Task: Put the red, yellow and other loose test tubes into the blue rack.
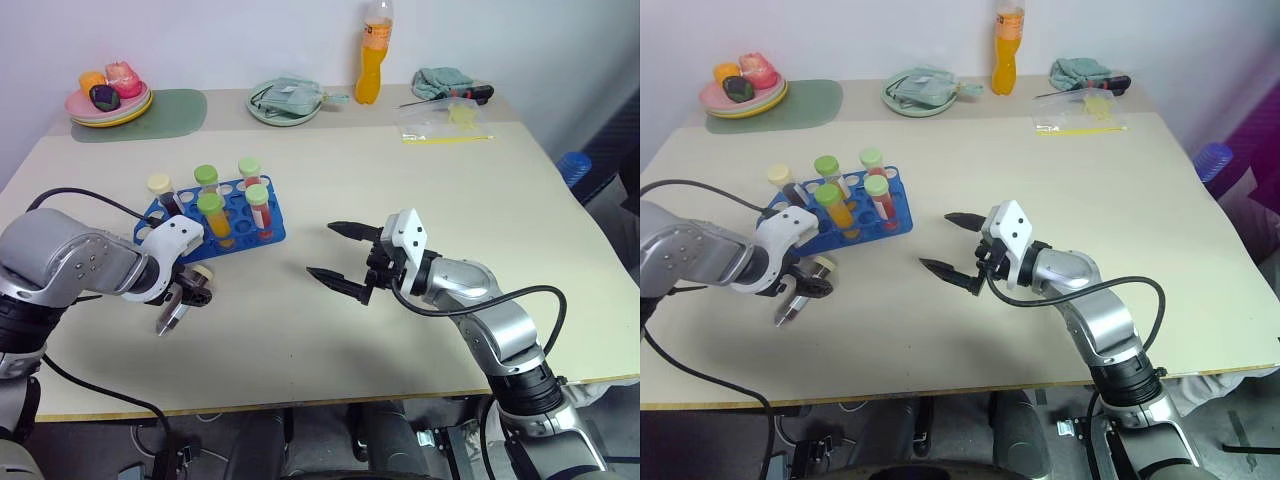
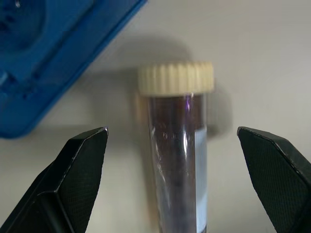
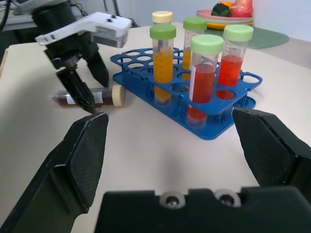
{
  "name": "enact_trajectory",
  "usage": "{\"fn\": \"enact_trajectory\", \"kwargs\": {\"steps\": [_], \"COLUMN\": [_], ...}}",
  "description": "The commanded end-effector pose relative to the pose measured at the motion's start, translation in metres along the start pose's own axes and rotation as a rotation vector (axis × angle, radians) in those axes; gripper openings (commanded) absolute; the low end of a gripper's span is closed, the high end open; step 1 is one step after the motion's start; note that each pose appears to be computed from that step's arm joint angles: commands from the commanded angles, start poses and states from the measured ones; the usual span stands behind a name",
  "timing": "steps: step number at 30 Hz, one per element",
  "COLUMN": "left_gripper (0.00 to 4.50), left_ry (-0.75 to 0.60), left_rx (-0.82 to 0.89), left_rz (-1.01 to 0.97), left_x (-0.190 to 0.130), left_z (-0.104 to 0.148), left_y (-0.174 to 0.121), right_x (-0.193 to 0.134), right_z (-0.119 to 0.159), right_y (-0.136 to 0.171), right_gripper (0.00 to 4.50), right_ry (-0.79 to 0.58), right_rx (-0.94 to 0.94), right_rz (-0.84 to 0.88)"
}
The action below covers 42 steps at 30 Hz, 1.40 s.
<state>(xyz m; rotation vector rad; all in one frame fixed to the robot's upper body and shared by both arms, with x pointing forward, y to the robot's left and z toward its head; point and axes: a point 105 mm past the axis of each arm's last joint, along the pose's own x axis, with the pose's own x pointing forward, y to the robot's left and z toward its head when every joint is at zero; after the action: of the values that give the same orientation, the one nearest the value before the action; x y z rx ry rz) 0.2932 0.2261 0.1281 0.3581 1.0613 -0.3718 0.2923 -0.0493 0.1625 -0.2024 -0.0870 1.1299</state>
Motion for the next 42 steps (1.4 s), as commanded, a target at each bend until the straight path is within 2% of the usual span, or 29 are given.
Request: {"fn": "enact_trajectory", "kwargs": {"steps": [1, 4, 9, 10, 12, 16, 17, 18, 19, 20, 22, 24, 25, 27, 32, 34, 38, 42], "left_gripper": [4.38, 3.59, 1.08, 0.77, 0.75, 0.75, 0.75, 0.75, 0.75, 0.75, 0.75, 0.75, 0.75, 0.75, 0.75, 0.75, 0.75, 0.75], "left_ry": [0.016, 0.023, 0.032, 0.032, 0.015, -0.231, -0.316, -0.544, -0.734, -0.855, -0.996, -1.103, -1.168, -1.311, -1.421, -1.451, -1.451, -1.435], "left_rx": [0.004, -0.001, -0.023, -0.025, 0.005, 0.212, 0.269, 0.331, 0.305, 0.278, 0.073, 0.002, -0.024, -0.115, -0.161, -0.165, -0.155, -0.16], "left_rz": [0.011, 0.003, 0.0, -0.002, 0.005, 0.005, 0.017, 0.047, 0.07, 0.105, 0.26, 0.558, 0.693, 0.78, 0.846, 0.79, 0.74, 0.745], "left_x": [-0.001, 0.0, -0.001, -0.001, -0.007, -0.036, -0.044, -0.057, -0.071, -0.082, -0.085, -0.094, -0.102, -0.111, -0.088, -0.075, -0.052, -0.041], "left_z": [0.001, 0.0, -0.007, -0.008, -0.008, 0.003, 0.007, 0.02, 0.024, 0.02, 0.012, 0.013, 0.016, 0.025, 0.043, 0.049, 0.051, 0.049], "left_y": [0.002, 0.002, 0.004, 0.004, 0.002, -0.015, -0.017, -0.016, -0.011, -0.005, 0.021, 0.041, 0.046, 0.042, 0.023, 0.014, 0.007, 0.013], "right_x": [0.0, 0.0, 0.0, 0.0, 0.001, 0.0, -0.001, -0.001, -0.001, -0.001, -0.001, 0.0, 0.001, 0.003, 0.009, 0.01, 0.009, 0.005], "right_z": [0.013, 0.012, 0.012, 0.012, 0.011, 0.012, 0.012, 0.011, 0.01, 0.009, 0.007, 0.007, 0.007, 0.007, 0.009, 0.01, 0.011, 0.01], "right_y": [0.005, 0.005, 0.006, 0.006, 0.006, 0.005, 0.005, 0.005, 0.005, 0.005, 0.007, 0.008, 0.009, 0.01, 0.011, 0.01, 0.008, 0.006], "right_gripper": [4.5, 4.5, 4.5, 4.5, 4.5, 4.5, 4.5, 4.5, 4.5, 4.5, 4.5, 4.5, 4.5, 4.5, 4.5, 4.5, 4.5, 4.5], "right_ry": [-0.039, -0.037, -0.035, -0.035, -0.032, -0.03, -0.03, -0.028, -0.025, -0.023, -0.021, -0.026, -0.029, -0.034, -0.041, -0.041, -0.037, -0.032], "right_rx": [-0.047, -0.047, -0.048, -0.048, -0.05, -0.056, -0.056, -0.054, -0.049, -0.045, -0.031, -0.016, -0.006, 0.012, 0.011, 0.003, -0.011, -0.016], "right_rz": [0.004, 0.003, 0.009, 0.01, 0.016, 0.019, 0.018, 0.015, 0.012, 0.011, 0.01, 0.006, 0.007, 0.011, 0.024, 0.029, 0.021, 0.003]}}
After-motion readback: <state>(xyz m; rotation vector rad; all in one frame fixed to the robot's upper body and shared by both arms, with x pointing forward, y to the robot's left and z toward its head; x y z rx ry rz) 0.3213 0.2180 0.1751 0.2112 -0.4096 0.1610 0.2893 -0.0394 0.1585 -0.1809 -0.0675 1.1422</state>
